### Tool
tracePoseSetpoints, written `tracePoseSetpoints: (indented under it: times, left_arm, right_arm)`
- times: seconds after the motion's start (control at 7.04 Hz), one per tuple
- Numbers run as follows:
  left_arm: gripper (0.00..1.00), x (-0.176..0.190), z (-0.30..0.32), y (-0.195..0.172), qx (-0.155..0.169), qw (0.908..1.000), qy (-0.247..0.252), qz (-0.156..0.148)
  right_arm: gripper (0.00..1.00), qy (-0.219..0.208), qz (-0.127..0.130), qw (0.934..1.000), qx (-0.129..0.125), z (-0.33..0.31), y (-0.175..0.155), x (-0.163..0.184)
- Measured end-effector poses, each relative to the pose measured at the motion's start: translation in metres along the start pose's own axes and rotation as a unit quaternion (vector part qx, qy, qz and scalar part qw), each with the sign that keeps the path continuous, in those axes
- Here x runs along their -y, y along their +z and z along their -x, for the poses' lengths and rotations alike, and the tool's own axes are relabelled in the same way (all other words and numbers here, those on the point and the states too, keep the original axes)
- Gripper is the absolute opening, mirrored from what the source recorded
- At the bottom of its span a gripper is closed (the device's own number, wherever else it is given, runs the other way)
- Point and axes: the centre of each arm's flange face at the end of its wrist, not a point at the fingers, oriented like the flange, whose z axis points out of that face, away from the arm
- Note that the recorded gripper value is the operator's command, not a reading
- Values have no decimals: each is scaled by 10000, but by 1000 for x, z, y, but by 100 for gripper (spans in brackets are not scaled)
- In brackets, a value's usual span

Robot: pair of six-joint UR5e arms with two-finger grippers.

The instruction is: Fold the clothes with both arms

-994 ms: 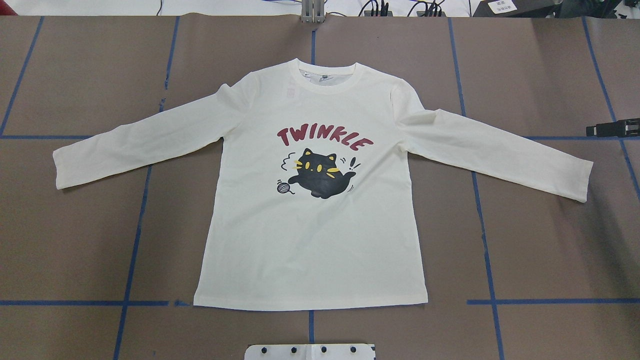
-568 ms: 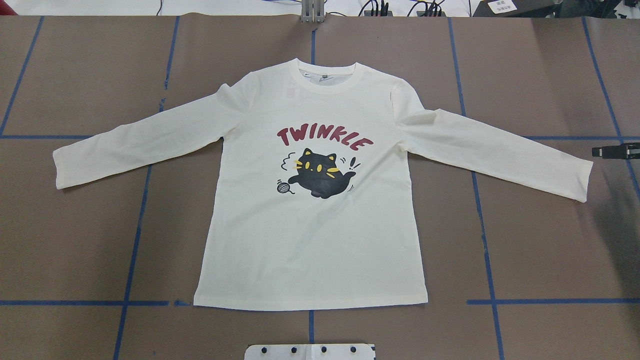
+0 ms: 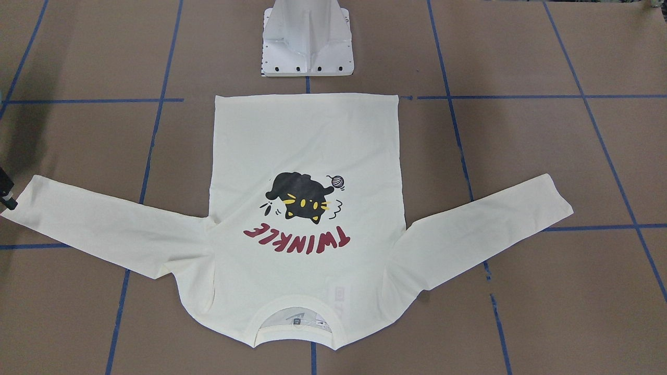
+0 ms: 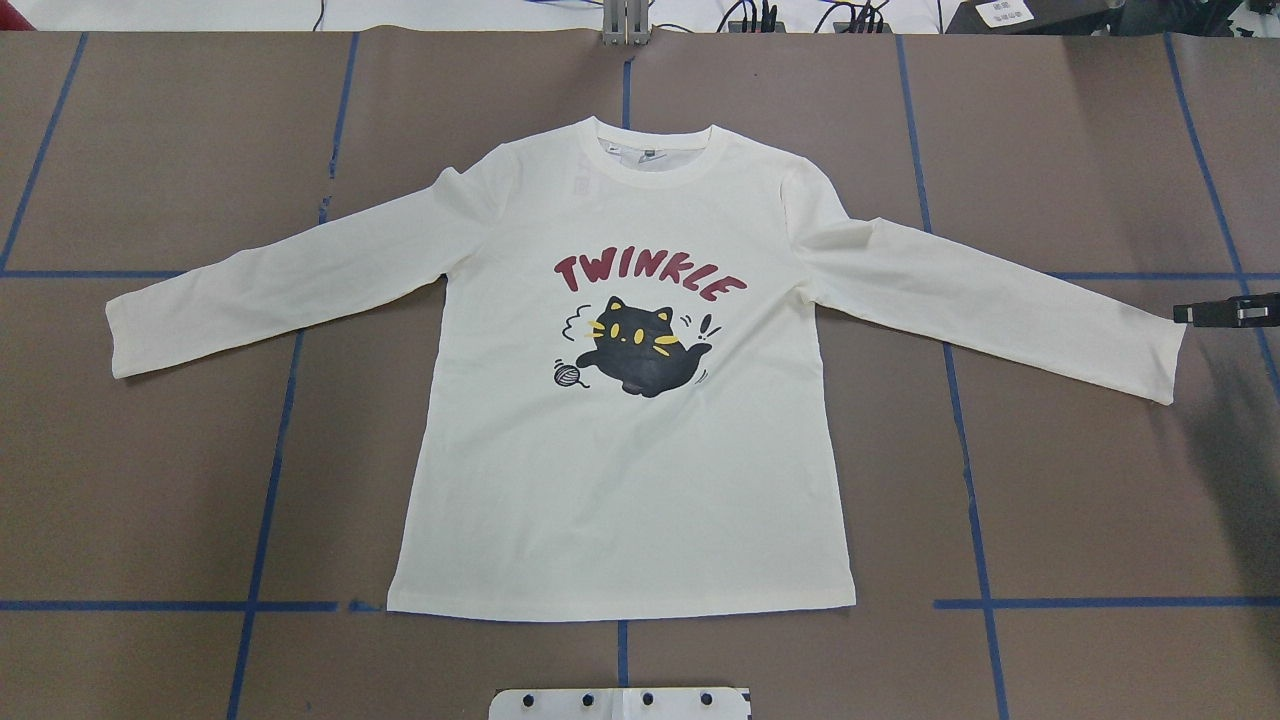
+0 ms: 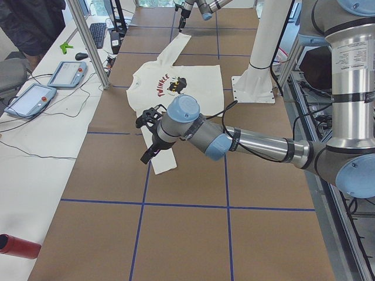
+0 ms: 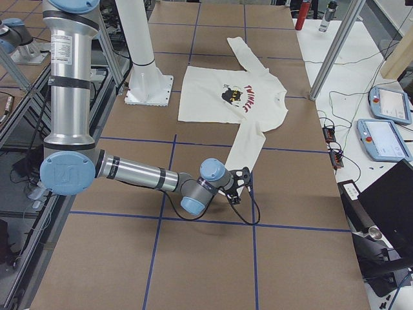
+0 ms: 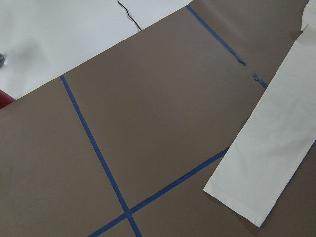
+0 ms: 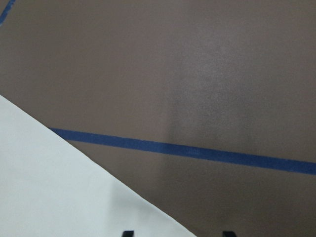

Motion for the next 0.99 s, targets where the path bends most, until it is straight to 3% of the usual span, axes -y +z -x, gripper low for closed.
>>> tracePoseSetpoints:
  times: [0.57,0.71,0.85,0.99]
  left_arm:
    - [100,0,0,0,1,10000,4,0]
    - [100,-1,0,0,3,10000,2,1]
    - [100,-1,0,0,3,10000,-1,3]
    - [100,-1,0,0,4,10000,-1,4]
  right_arm:
    - [58,-45,59,9998,-163,-3,14,-10]
    - [41,-42,64,9998,-188,-4,15,-11]
    - [10,-37,65,9998,-204,-5,16,-12]
    - [0,-34,65,9998,-205,-5,16,-12]
